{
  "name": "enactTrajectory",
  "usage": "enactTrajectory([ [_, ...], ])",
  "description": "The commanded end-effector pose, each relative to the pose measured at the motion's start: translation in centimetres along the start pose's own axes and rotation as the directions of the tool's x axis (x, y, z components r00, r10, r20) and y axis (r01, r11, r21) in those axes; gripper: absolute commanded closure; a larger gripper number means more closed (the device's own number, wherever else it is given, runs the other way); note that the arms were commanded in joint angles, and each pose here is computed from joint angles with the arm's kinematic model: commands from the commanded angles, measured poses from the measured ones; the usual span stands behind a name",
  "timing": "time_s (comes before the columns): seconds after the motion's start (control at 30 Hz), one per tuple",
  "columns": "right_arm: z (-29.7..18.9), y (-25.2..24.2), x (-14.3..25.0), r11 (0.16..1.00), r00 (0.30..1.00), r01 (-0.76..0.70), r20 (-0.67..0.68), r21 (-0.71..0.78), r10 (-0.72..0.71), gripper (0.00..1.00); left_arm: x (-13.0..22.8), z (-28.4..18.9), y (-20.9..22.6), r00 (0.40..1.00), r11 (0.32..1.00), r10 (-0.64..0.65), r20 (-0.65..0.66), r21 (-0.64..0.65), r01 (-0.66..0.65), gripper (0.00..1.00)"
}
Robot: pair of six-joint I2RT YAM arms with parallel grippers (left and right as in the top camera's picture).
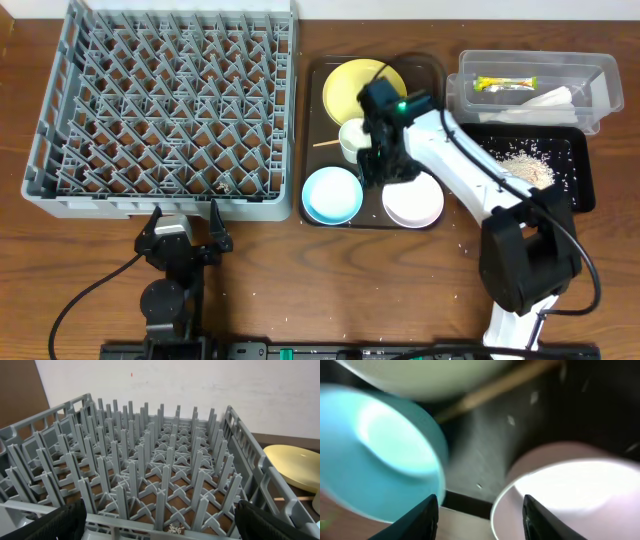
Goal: Sort waste into correct bins and load items into the dishwasher
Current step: 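Carry the pink bowl back and set it down on the brown tray, then move the right gripper to the white cup and grasp it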
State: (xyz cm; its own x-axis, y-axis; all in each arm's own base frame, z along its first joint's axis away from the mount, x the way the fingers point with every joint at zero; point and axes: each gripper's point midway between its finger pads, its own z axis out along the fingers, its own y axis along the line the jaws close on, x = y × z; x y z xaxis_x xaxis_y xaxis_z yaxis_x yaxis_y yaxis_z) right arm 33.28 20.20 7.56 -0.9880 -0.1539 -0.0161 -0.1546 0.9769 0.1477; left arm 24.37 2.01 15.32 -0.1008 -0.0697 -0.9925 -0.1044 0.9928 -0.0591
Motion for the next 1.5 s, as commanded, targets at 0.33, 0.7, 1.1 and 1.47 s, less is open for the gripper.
enactTrajectory([
  [0.33, -6.2, -0.3, -5.0, 0.997, 0.976, 0.034, 0.216, -0.064, -0.02, 0.48, 1.7, 0.1, 0.2, 0.999, 1.0, 0.016, -0.05, -0.011, -0.017, 0.04],
  [0.7, -6.4, -0.2, -5.6, 0.996, 0.97, 0.056, 0.241, -0.065, -0.038, 0.44, 1.7, 0.1, 0.2, 0.999, 1.0, 0.016, -0.05, -0.011, -0.016, 0.04],
  [1.1, -6.7, 0.0, -6.8, 0.995, 0.956, 0.062, 0.289, -0.076, -0.038, 0.46, 1.7, 0.1, 0.2, 0.999, 1.0, 0.016, -0.05, -0.012, -0.016, 0.04],
  [1.47, -6.8, 0.1, -8.0, 0.995, 0.942, 0.066, 0.332, -0.07, -0.039, 0.52, 1.7, 0.1, 0.2, 0.999, 1.0, 0.016, -0.05, -0.011, -0.016, 0.04],
])
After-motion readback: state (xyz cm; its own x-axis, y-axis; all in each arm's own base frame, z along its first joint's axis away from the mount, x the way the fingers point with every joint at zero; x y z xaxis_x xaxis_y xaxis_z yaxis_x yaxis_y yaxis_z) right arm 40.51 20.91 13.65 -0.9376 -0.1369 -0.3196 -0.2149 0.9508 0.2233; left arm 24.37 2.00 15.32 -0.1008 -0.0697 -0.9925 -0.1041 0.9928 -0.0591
